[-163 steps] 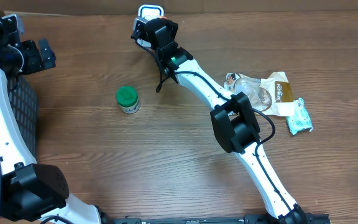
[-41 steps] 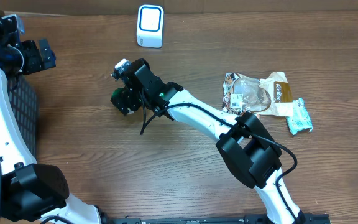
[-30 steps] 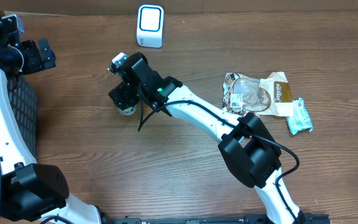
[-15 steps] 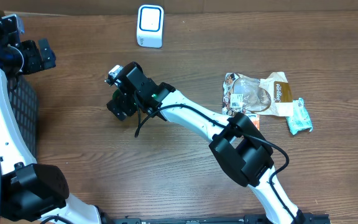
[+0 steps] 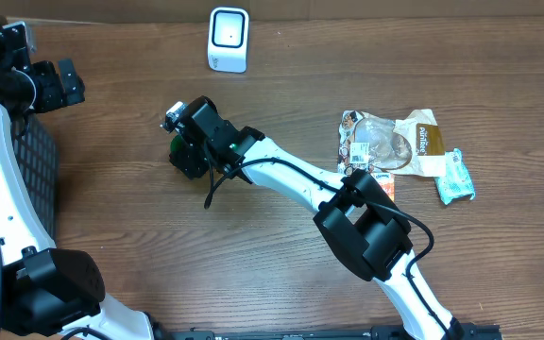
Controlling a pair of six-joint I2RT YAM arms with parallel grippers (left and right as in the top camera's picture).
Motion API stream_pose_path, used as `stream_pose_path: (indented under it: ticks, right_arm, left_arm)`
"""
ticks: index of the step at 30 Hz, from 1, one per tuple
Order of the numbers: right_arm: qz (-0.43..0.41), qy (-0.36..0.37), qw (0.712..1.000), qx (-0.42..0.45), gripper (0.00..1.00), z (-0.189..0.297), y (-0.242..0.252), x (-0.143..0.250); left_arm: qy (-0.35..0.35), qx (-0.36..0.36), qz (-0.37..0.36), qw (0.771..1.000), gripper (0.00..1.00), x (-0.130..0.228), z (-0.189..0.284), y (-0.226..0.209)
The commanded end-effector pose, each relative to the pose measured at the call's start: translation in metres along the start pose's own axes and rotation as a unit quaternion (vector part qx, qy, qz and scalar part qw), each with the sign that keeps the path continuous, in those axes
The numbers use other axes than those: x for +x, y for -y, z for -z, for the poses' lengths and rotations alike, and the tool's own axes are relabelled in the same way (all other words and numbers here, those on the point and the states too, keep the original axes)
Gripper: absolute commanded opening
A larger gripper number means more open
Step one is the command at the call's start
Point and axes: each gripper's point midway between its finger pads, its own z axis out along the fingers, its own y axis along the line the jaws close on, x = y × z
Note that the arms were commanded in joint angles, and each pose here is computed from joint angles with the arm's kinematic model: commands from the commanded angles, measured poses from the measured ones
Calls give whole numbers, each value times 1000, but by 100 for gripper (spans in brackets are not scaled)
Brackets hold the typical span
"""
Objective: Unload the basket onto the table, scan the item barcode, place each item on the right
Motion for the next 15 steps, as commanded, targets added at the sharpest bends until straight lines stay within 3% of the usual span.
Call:
stream_pose_path:
  ticks: [1, 4, 8, 11, 15]
  right_arm:
    - [-1, 20, 999, 38, 62, 12, 13, -18]
    - [-8, 33, 996, 79, 58, 43, 25, -35]
    - [-82, 50, 979, 181, 55, 92, 57, -47]
    - [-198, 51, 935, 289, 48, 135, 95, -30]
    - [-336, 32, 879, 338, 56, 147, 127, 9]
  left_arm:
    - [1, 2, -16, 1000, 100, -1, -2, 3]
    - [1, 2, -16, 1000, 100, -1, -2, 3]
    - [1, 2, -17, 1000, 99, -2, -2, 3]
    - [1, 2, -16, 1000, 99, -1, -2, 3]
    - [1, 2, -16, 1000, 100, -1, -2, 3]
